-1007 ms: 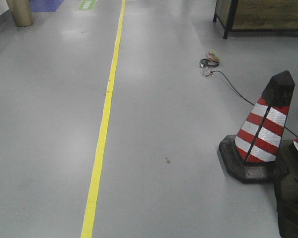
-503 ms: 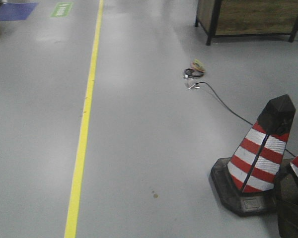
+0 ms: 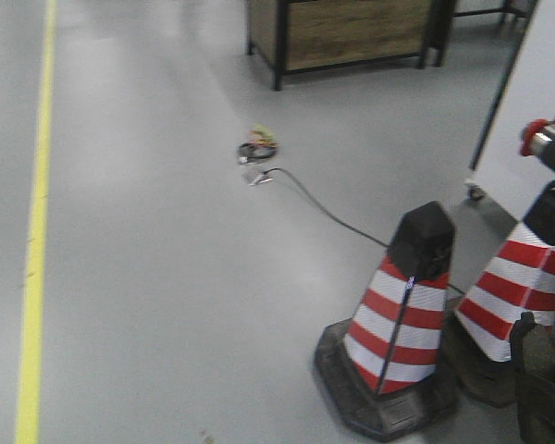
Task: Move and align brake pads A on conveyor
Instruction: 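Turn the base toward the grey conveyor holding two brake pads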
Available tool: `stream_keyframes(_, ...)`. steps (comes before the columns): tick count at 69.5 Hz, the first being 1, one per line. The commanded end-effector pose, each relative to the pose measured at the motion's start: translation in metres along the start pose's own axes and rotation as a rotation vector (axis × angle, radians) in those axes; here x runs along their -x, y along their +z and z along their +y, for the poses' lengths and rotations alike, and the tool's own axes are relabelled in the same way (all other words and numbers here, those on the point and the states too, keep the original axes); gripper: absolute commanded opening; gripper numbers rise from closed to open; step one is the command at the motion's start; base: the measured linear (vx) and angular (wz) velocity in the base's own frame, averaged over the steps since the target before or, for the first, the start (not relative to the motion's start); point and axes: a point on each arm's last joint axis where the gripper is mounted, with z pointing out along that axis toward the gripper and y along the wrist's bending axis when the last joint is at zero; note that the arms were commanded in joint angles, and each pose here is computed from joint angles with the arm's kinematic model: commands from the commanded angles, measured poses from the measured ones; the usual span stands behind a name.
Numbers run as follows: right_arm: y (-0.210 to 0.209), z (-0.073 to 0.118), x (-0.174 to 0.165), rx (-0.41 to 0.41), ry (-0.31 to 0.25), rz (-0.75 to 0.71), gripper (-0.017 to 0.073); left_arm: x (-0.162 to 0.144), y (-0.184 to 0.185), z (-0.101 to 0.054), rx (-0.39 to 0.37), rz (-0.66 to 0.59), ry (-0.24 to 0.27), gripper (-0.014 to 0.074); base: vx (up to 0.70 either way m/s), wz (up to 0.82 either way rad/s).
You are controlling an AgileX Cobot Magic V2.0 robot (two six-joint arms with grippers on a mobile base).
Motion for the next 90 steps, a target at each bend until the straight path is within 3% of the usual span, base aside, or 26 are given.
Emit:
stream_keyframes(1,-0.0049,0.0012,0.0156,0.008,-0.011,-0.107,0.0099,0.0162,-0.004,-0.0029,-0.024,-0.11,-0.002,0.0209,0.4,-0.63)
stream_keyframes(90,-0.0049,0.0012,0.0156,0.008,-0.011,-0.107,0.0099,0.0162,-0.004,-0.0029,-0.024,-0.11,-0.002,0.0209,0.28,-0.73)
